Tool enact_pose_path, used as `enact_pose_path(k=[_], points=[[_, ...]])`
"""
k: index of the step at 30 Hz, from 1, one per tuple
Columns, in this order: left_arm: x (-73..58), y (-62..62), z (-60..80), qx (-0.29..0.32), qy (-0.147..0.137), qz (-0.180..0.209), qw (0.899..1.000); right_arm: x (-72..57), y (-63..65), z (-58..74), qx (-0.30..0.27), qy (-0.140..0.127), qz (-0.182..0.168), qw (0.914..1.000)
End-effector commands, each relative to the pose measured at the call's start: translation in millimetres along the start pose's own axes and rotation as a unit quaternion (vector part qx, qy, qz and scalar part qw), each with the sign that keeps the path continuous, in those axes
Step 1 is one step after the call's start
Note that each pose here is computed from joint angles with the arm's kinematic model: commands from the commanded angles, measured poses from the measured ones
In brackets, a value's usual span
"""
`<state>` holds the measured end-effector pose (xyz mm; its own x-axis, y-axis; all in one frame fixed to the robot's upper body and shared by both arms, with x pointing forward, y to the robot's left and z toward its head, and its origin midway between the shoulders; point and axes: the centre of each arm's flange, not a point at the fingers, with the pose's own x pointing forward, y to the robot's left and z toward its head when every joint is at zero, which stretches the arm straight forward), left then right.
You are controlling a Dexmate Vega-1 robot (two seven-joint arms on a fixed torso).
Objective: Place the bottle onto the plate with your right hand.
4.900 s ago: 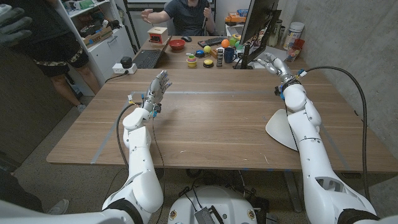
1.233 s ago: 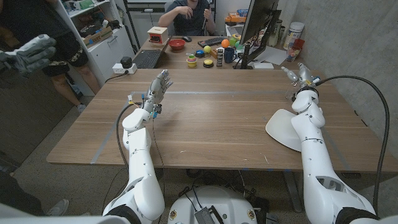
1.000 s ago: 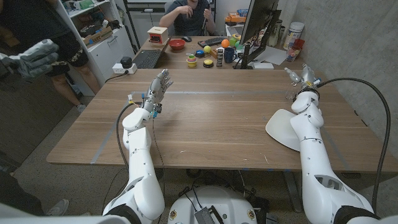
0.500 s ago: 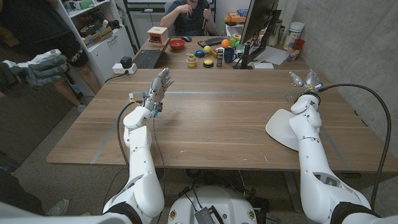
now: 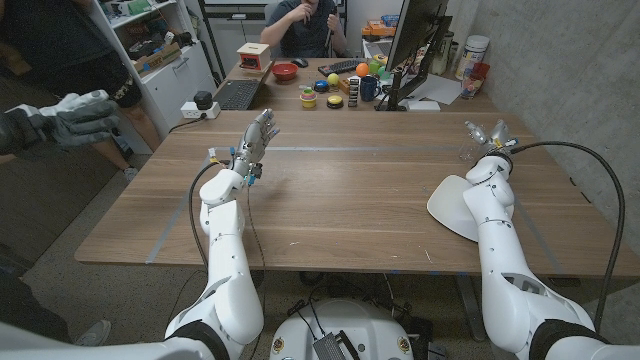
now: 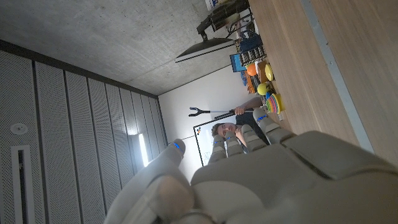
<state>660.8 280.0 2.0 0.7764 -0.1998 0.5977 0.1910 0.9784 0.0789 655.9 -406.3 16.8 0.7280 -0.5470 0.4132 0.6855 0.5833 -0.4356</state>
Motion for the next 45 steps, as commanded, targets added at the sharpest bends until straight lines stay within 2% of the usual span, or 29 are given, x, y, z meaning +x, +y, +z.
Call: enact_pose_path(k=[1,16,30,45], points=[[4.5,0.2,-0.9,0.002,0.002,0.000,1.000,3.2,8.1,-6.4,0.016,0.015,0.018,0.9996],[5.9,1.4,-1.6,0.000,0.001,-0.001,1.000,6.9,17.2,-7.6,0.012,0.021,0.055,0.9982],[7.8,4.8,-3.1,-0.003,0.002,0.003,1.000,10.9,24.5,-4.0,0.012,0.020,0.069,0.9974],[12.6,6.0,-6.0,-0.003,0.006,-0.001,1.000,13.2,26.8,-1.6,0.012,0.010,0.045,0.9988]])
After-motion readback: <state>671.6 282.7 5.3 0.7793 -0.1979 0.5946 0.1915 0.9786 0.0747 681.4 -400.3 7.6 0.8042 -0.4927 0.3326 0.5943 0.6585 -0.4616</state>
